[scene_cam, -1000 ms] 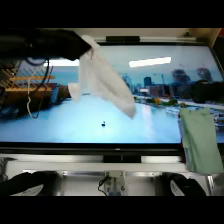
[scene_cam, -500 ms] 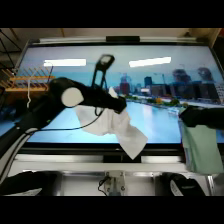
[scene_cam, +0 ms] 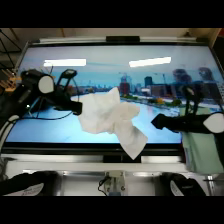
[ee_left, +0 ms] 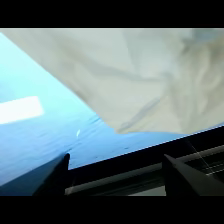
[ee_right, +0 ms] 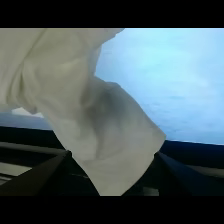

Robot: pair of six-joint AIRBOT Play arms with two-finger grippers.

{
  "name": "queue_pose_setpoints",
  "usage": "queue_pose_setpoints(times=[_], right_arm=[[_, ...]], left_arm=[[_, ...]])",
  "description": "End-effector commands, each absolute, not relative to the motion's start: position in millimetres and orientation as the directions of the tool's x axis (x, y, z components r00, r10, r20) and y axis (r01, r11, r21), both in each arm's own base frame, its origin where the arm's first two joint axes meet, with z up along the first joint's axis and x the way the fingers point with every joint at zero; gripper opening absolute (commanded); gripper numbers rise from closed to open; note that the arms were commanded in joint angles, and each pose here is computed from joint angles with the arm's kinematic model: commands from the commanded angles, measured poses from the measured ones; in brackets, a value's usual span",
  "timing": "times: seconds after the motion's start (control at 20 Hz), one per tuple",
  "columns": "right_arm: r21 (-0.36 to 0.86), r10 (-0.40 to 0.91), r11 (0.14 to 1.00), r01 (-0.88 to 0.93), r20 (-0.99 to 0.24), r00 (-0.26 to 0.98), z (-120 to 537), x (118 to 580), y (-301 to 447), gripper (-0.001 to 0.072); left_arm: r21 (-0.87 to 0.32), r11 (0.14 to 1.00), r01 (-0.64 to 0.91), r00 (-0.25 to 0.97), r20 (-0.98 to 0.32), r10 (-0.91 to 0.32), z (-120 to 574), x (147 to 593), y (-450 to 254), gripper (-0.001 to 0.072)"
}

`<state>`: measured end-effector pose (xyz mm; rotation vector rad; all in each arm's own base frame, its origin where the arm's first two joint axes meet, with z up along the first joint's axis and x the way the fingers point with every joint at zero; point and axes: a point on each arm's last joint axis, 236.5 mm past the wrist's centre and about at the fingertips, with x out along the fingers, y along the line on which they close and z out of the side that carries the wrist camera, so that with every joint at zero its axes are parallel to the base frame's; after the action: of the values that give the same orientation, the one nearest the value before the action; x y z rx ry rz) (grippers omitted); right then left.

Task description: Fold the shirts.

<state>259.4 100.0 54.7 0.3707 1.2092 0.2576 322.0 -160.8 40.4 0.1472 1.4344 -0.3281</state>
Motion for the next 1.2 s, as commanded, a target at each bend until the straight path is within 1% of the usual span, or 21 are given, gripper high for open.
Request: queue_pose_setpoints(times=[0.0,0.1,0.2,0.35,0.4,0.5,0.6,0.75,0.8,0.85,0.95,1.0,1.05,1.1,1.15], right_arm=[[0.435,0.412,0.9,-0.004,-0.848,0.334,23.7,283.6,120.9,0.0633],[0.441,0.412,0.898,0.003,-0.842,0.348,4.2,306.7,132.4,0.0633],[0.484,0.435,0.874,0.05,-0.823,0.366,-9.5,327.0,141.3,0.0633],[0.519,0.448,0.849,0.1,-0.807,0.385,-28.0,349.6,147.4,0.0633],[0.515,0.447,0.852,0.098,-0.811,0.378,-34.2,354.2,148.0,0.0633],[0.515,0.458,0.853,0.083,-0.815,0.355,-43.7,363.0,153.0,0.0633],[0.54,0.48,0.836,0.096,-0.806,0.348,-48.9,375.6,160.6,0.0633],[0.574,0.509,0.805,0.15,-0.798,0.323,-62.2,384.2,169.8,0.0633],[0.581,0.516,0.798,0.162,-0.797,0.314,-66.5,385.0,171.9,0.0633],[0.586,0.522,0.79,0.178,-0.796,0.305,-71.3,384.6,173.8,0.0633],[0.599,0.539,0.776,0.196,-0.793,0.284,-77.0,382.1,178.4,0.0633],[0.603,0.546,0.772,0.202,-0.792,0.274,-78.7,380.3,180.1,0.0633],[0.605,0.552,0.769,0.208,-0.791,0.263,-80.0,378.2,181.5,0.0633],[0.609,0.559,0.763,0.216,-0.79,0.253,-81.4,376.5,183.3,0.0632],[0.619,0.569,0.752,0.227,-0.783,0.25,-81.2,376.2,185.8,0.0631]], left_arm=[[-0.202,0.976,0.085,0.023,-0.979,-0.205,-4.8,312.0,-122.1,0.0715],[-0.265,0.964,0.01,0.051,-0.963,-0.265,-29.6,315.6,-125.1,0.0712],[-0.308,0.949,-0.06,0.075,-0.95,-0.304,-47.2,320.1,-131.1,0.071],[-0.317,0.944,-0.092,0.074,-0.948,-0.31,-70.8,329.3,-134.5,0.0708],[-0.322,0.941,-0.104,0.078,-0.946,-0.315,-78.1,333.6,-136.4,0.0706],[-0.372,0.918,-0.139,0.103,-0.927,-0.36,-84.9,344.2,-148.0,0.0705],[-0.411,0.896,-0.167,0.148,-0.909,-0.39,-89.3,358.0,-157.6,0.0704],[-0.424,0.887,-0.185,0.159,-0.903,-0.399,-100.5,364.2,-164.7,0.0701],[-0.424,0.884,-0.194,0.15,-0.904,-0.401,-104.9,363.4,-165.5,0.063],[-0.421,0.885,-0.197,0.143,-0.906,-0.399,-108.1,362.6,-165.2,0.0493],[-0.422,0.885,-0.198,0.153,-0.905,-0.397,-108.7,365.4,-164.7,0.0294],[-0.423,0.884,-0.197,0.16,-0.904,-0.397,-107.5,367.4,-164.6,0.0152],[-0.425,0.884,-0.194,0.164,-0.903,-0.398,-106.1,369.1,-164.9,0.007],[-0.428,0.884,-0.187,0.171,-0.901,-0.4,-103.3,371.8,-165.5,0.0033],[-0.432,0.883,-0.182,0.18,-0.898,-0.402,-99.9,374.7,-166.2,0.0033]])
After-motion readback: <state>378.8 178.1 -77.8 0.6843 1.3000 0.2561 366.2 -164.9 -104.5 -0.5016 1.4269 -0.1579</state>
